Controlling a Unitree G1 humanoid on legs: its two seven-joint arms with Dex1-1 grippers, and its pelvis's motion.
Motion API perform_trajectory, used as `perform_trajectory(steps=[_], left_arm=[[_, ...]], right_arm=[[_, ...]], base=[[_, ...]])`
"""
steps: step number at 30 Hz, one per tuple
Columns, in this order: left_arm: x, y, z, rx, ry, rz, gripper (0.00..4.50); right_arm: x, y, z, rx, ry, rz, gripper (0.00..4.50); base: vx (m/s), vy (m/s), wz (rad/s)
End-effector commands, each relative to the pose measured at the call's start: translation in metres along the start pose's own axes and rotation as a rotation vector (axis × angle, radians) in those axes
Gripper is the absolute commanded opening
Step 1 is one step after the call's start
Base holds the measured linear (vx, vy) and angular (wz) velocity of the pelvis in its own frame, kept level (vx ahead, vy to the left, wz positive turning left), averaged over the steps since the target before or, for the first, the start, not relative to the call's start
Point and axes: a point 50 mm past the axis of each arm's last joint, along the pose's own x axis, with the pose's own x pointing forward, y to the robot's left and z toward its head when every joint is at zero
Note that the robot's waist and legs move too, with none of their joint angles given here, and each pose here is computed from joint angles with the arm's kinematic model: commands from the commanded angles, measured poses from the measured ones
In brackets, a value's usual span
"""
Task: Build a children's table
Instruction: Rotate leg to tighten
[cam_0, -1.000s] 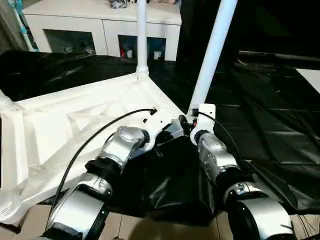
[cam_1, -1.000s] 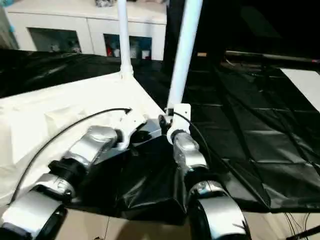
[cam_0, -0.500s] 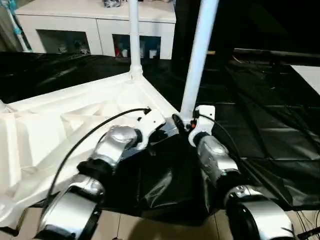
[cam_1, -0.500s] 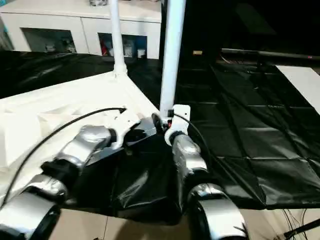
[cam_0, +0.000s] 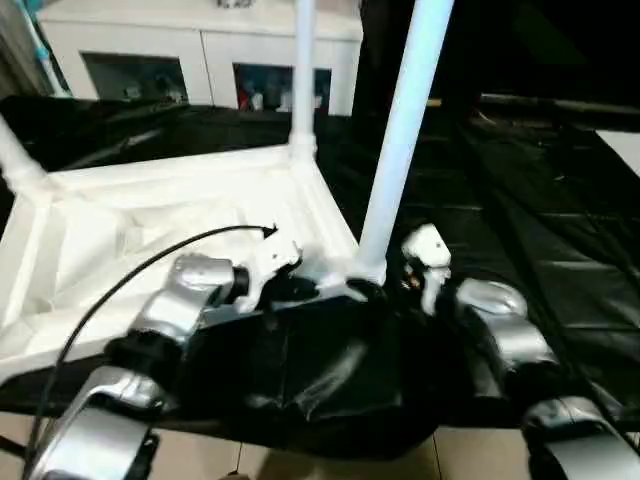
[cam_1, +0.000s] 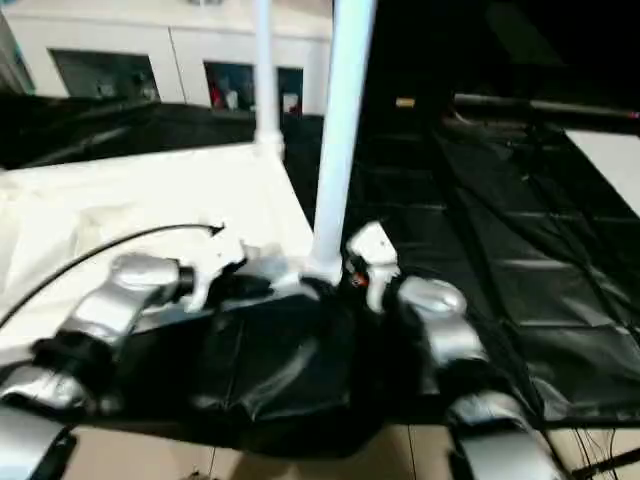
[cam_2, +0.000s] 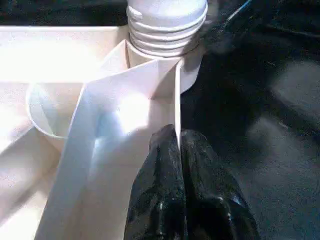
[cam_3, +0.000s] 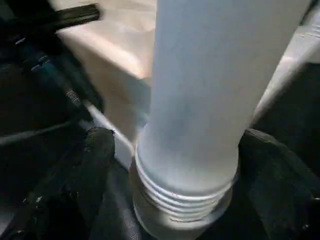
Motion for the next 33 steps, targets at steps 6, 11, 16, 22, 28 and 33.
perform_trajectory(steps=[6, 11, 16, 22, 28, 33], left_arm=[[0.001, -0.015, -0.007, -0.025, 0.07, -0.166, 0.0], [-0.003, -0.018, -0.005, -0.023, 0.077, -0.198, 0.0], [-0.004, -0.017, -0.004, -0.019, 0.076, -0.189, 0.0], [-0.006, -0.016, -0.004, -0.021, 0.081, -0.174, 0.0], [-0.006, -0.015, -0.005, -0.025, 0.085, -0.17, 0.0], [-0.006, -0.016, -0.005, -0.024, 0.088, -0.167, 0.0]], right_arm=[[-0.003, 0.006, 0.006, -0.014, -0.008, 0.096, 3.98], [-0.005, 0.013, 0.004, -0.015, 0.014, 0.191, 3.98], [-0.005, 0.013, 0.003, -0.026, 0.02, 0.198, 3.98], [-0.004, 0.01, 0.004, -0.021, 0.024, 0.189, 3.26], [-0.003, 0.011, 0.003, -0.048, 0.043, 0.191, 2.82], [-0.002, 0.01, 0.0, -0.065, 0.057, 0.175, 2.68]], base=[[0.0, 0.0, 0.0], [0.0, 0.0, 0.0], [0.0, 0.0, 0.0], [0.0, 0.0, 0.0], [0.0, 0.0, 0.0], [0.0, 0.0, 0.0]])
